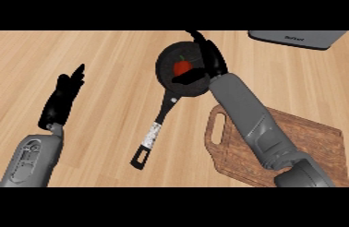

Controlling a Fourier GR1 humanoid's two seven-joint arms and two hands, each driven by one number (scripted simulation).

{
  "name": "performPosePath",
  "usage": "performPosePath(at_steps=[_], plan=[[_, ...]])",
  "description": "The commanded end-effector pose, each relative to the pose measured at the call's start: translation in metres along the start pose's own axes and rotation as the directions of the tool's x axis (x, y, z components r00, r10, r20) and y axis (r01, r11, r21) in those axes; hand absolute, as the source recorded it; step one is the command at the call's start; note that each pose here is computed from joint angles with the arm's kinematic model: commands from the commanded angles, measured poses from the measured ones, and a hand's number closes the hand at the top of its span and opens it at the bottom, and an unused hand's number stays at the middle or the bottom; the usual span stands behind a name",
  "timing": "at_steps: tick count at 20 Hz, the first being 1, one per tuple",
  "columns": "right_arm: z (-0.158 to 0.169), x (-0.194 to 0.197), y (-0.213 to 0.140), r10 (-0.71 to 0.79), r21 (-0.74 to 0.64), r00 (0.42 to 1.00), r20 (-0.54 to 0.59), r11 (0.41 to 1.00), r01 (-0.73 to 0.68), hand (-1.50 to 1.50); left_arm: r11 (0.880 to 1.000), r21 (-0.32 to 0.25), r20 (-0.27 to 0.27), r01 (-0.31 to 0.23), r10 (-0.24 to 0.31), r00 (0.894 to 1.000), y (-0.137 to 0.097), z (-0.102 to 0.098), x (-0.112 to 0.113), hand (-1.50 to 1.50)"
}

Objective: Pick the bell pepper from the cutting board and place it in the pan

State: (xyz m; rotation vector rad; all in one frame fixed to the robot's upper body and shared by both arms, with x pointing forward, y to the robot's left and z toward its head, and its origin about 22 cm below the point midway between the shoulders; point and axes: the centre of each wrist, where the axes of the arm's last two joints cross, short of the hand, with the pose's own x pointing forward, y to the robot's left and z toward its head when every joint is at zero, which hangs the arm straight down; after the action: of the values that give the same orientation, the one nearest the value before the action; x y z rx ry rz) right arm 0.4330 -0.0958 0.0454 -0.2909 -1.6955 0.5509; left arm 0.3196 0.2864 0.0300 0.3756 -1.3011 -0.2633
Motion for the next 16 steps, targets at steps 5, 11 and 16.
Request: performPosePath(at_steps=[5, 11, 16], plan=[[-0.005, 0.005, -0.005, -0.148, -0.151, 0.989, 0.020, 0.977, 0.149, -1.50, 0.999, 0.049, -0.032, 0.000, 0.001, 0.999, 0.013, 0.006, -0.015, 0.00], [-0.007, -0.004, -0.023, -0.180, -0.235, 0.983, -0.034, 0.958, 0.167, -1.50, 0.996, 0.090, -0.075, -0.020, 0.027, 0.997, 0.030, 0.023, -0.039, 0.00], [-0.001, -0.036, -0.084, -0.222, -0.264, 0.975, 0.001, 0.940, 0.214, -1.50, 0.994, 0.100, -0.090, -0.038, 0.047, 0.995, 0.038, 0.021, -0.034, 0.00]])
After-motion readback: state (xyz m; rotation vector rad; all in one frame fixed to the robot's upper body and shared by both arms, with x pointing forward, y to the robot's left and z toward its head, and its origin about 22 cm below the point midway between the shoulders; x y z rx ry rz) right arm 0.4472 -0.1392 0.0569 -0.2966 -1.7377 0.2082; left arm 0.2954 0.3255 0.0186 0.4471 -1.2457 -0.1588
